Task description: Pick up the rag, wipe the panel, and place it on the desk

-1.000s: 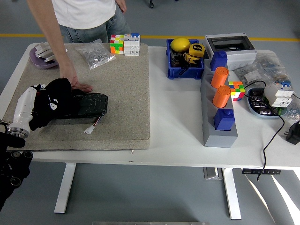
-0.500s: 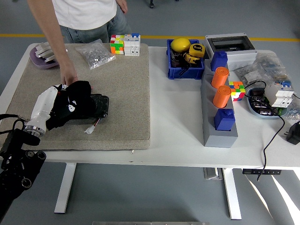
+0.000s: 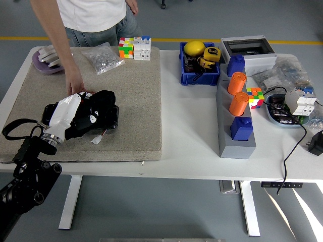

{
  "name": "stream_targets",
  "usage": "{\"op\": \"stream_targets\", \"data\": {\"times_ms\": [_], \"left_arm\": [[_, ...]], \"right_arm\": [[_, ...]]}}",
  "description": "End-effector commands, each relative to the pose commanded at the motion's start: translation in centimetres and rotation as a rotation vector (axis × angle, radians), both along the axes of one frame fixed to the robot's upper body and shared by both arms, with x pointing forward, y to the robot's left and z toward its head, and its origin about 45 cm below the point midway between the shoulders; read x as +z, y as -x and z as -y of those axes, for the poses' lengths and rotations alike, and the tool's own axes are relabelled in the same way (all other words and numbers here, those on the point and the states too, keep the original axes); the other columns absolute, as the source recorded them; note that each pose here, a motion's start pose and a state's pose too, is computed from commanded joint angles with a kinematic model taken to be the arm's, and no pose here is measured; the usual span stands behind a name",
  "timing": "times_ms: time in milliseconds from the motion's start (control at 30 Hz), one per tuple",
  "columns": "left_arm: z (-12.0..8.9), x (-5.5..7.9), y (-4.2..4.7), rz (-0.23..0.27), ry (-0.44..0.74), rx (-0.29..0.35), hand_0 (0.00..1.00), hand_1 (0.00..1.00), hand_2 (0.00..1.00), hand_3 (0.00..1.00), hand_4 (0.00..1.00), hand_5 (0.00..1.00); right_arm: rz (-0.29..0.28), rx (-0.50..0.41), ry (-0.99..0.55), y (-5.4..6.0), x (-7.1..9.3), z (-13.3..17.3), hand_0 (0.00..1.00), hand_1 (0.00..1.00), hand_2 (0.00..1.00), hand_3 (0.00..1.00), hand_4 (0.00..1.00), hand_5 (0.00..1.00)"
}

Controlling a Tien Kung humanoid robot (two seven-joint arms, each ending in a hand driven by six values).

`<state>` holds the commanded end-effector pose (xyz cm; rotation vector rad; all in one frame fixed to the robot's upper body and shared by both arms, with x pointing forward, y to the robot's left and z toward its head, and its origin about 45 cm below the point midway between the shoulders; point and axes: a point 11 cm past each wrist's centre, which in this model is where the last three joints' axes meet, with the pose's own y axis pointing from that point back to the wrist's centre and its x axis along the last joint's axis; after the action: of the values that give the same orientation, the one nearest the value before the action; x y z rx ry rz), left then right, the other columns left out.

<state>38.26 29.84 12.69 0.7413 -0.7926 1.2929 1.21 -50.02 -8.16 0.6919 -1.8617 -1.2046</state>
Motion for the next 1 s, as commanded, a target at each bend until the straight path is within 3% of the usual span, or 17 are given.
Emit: {"op": "stream_targets", "data": {"times_ms": [200,433,600,833,1000], "left_arm": [[1.5,0.0,-0.06,-0.002,-0.002,-0.034,0.258,0.156,0.408,0.302,0.002,0.002],[3.1,1.3,-0.49,0.035,-0.01,-0.073,0.255,0.158,0.409,0.305,0.002,0.002],[3.6,1.3,-0.52,0.036,-0.011,-0.084,0.255,0.158,0.409,0.305,0.002,0.002],[1.9,0.8,-0.28,0.024,-0.013,-0.04,0.258,0.159,0.41,0.307,0.002,0.002],[-0.7,0.8,-0.05,0.023,-0.025,0.021,0.258,0.159,0.41,0.307,0.002,0.002]], "right_arm": [[-0.001,-0.001,-0.003,0.0,0.0,-0.1,0.792,0.637,0.688,0.638,0.998,0.55],[-0.001,-0.002,-0.005,-0.1,0.0,-0.1,0.79,0.636,0.688,0.637,0.998,0.551],[0.001,0.001,-0.005,-0.2,-0.1,-0.2,0.79,0.636,0.688,0.637,0.998,0.551],[-0.002,0.0,-0.009,-0.1,-0.2,-0.3,0.791,0.635,0.688,0.635,0.998,0.551],[-0.004,-0.001,-0.007,0.1,-0.1,-0.2,0.791,0.635,0.688,0.635,0.998,0.551]]}}
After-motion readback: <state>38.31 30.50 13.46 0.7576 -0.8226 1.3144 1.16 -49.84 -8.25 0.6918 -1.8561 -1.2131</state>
